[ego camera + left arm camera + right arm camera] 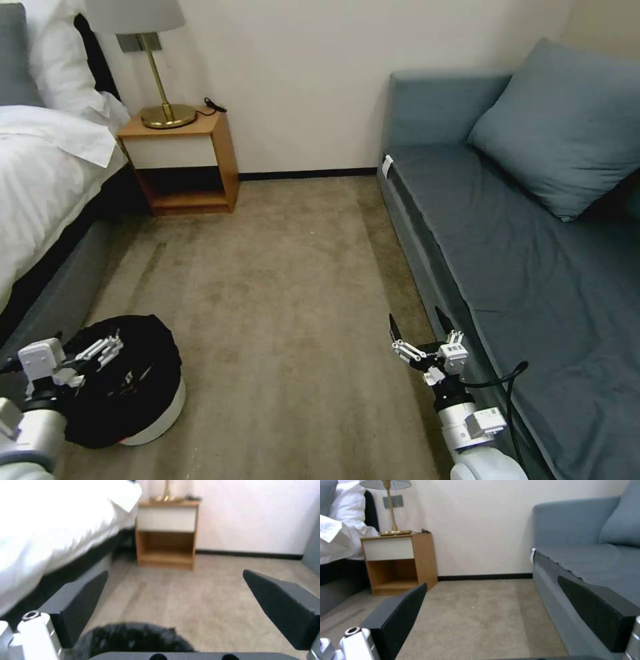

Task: Pick up the trash bin, then pick up the garbage on the floor and place it into the trash bin.

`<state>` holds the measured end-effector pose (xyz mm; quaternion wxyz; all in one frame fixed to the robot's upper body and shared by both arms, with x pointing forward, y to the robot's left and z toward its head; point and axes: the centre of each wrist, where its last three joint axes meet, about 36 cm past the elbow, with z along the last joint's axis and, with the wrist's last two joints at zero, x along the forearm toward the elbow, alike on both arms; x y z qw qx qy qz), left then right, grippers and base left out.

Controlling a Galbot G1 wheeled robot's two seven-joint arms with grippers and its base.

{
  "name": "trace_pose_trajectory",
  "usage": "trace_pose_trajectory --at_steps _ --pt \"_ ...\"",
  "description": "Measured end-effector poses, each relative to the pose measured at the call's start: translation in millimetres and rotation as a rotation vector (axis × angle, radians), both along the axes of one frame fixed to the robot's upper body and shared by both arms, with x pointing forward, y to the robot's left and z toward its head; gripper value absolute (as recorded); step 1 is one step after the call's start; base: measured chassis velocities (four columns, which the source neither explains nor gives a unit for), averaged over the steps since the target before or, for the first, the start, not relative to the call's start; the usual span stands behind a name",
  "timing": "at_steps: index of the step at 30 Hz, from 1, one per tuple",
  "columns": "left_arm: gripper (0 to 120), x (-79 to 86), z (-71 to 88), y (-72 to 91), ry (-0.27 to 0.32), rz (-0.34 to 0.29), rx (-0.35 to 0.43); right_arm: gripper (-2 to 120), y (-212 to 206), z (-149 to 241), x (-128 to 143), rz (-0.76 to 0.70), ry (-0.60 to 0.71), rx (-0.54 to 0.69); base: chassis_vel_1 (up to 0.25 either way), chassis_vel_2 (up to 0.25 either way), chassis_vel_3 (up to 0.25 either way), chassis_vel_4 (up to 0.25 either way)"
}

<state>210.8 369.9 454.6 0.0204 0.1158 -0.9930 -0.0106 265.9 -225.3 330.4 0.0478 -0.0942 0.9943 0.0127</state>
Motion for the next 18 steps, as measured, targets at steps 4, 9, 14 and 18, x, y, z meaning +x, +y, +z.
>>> trace_pose_trajectory --at_steps 4,9,14,18 --pt "100 -12.0 -19.3 -29.9 -0.043 -0.064 0.041 100 0 0 0 0.000 0.000 0.000 0.000 0.000 0.000 0.000" --pt "100 -31.9 -50.4 -61.5 -0.038 -0.133 0.066 100 0 0 0 0.000 0.000 0.000 0.000 0.000 0.000 0.000" --pt "100 -29.8 -59.3 -78.5 -0.061 -0.162 0.067 100 0 0 0 0.000 0.000 0.000 0.000 0.000 0.000 0.000" --pt "100 -20.7 -59.8 -89.0 -0.088 -0.191 0.057 100 0 0 0 0.000 0.000 0.000 0.000 0.000 0.000 0.000"
